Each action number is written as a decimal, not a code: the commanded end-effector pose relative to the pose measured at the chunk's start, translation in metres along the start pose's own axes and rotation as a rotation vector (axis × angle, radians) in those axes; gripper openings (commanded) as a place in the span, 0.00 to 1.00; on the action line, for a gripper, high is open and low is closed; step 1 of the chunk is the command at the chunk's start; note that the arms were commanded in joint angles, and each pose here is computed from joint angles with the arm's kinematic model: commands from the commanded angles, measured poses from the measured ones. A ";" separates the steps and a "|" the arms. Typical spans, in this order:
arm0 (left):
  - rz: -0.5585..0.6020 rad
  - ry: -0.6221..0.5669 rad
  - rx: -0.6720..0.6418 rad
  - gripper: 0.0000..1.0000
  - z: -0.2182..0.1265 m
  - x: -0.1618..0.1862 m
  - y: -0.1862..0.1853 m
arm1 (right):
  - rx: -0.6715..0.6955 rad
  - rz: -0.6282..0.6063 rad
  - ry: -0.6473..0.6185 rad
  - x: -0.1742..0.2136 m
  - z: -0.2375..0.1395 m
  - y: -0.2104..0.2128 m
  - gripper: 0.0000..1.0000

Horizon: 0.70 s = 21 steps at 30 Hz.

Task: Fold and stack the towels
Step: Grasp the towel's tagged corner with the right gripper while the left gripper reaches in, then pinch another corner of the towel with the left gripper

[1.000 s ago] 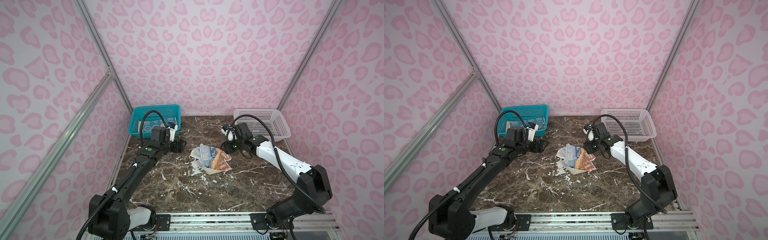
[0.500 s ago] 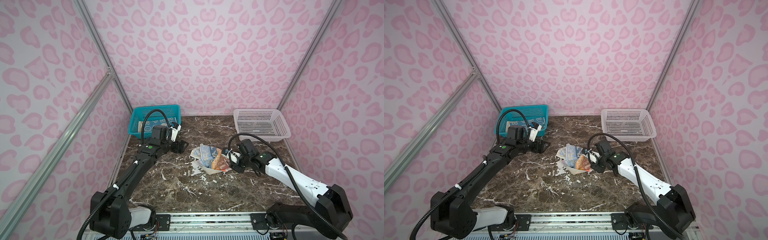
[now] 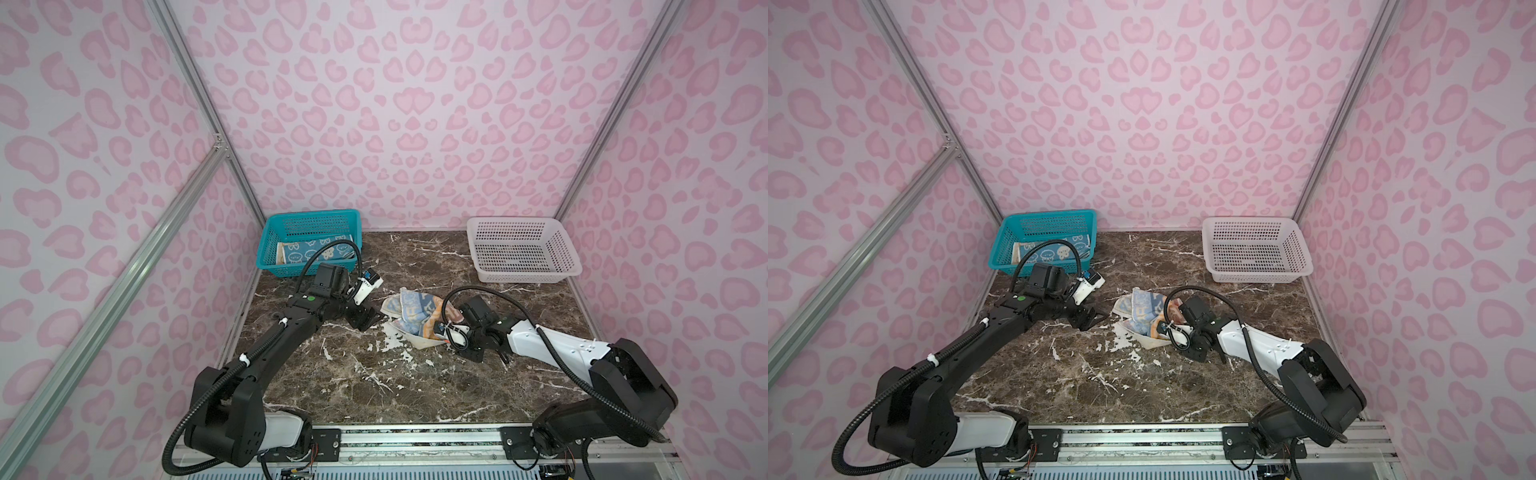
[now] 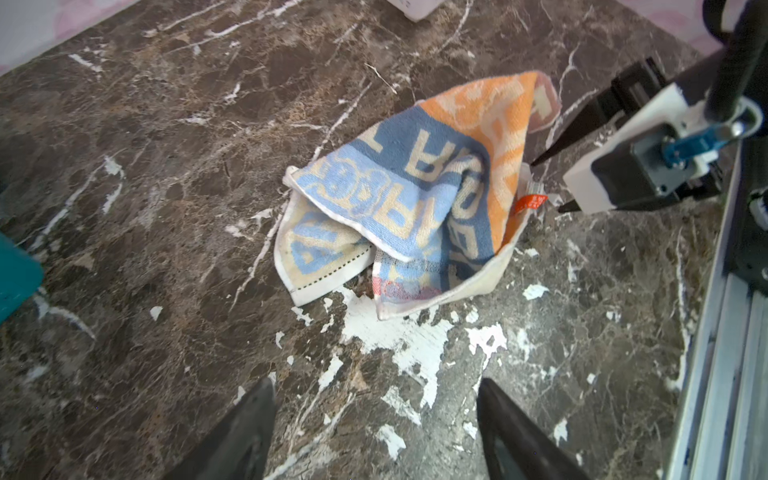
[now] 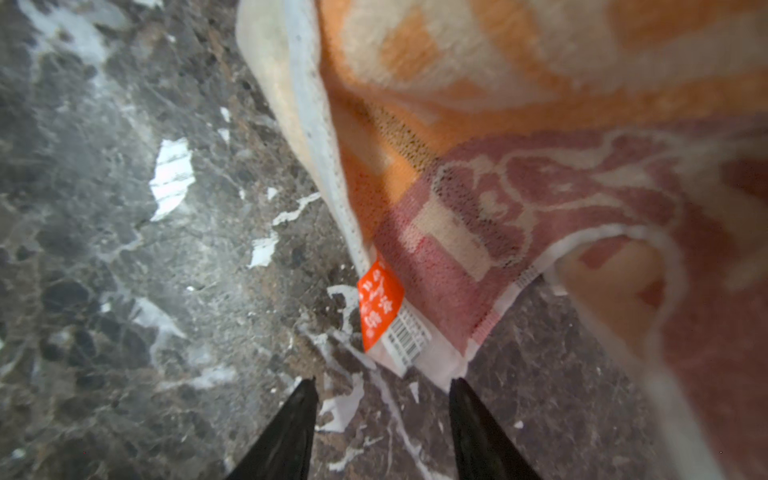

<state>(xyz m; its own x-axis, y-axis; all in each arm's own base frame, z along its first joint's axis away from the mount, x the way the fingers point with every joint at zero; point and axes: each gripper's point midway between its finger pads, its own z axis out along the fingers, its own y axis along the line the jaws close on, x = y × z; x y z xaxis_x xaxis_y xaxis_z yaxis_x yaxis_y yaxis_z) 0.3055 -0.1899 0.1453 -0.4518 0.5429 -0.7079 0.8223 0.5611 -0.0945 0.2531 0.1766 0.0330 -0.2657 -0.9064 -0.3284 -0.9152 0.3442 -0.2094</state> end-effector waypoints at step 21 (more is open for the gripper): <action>0.476 0.196 -0.058 0.60 0.086 0.043 -0.026 | 0.007 0.030 -0.074 -0.005 0.020 -0.015 0.33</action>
<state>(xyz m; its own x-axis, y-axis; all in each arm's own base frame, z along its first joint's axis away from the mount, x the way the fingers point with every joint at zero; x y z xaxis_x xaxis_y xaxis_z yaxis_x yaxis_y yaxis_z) 0.2868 -0.2281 0.0571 -0.1409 0.8492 -0.5089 0.9403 0.2756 0.1995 0.2751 0.1813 0.0201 -0.2702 -0.8766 -0.3983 -0.9046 0.3727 -0.2066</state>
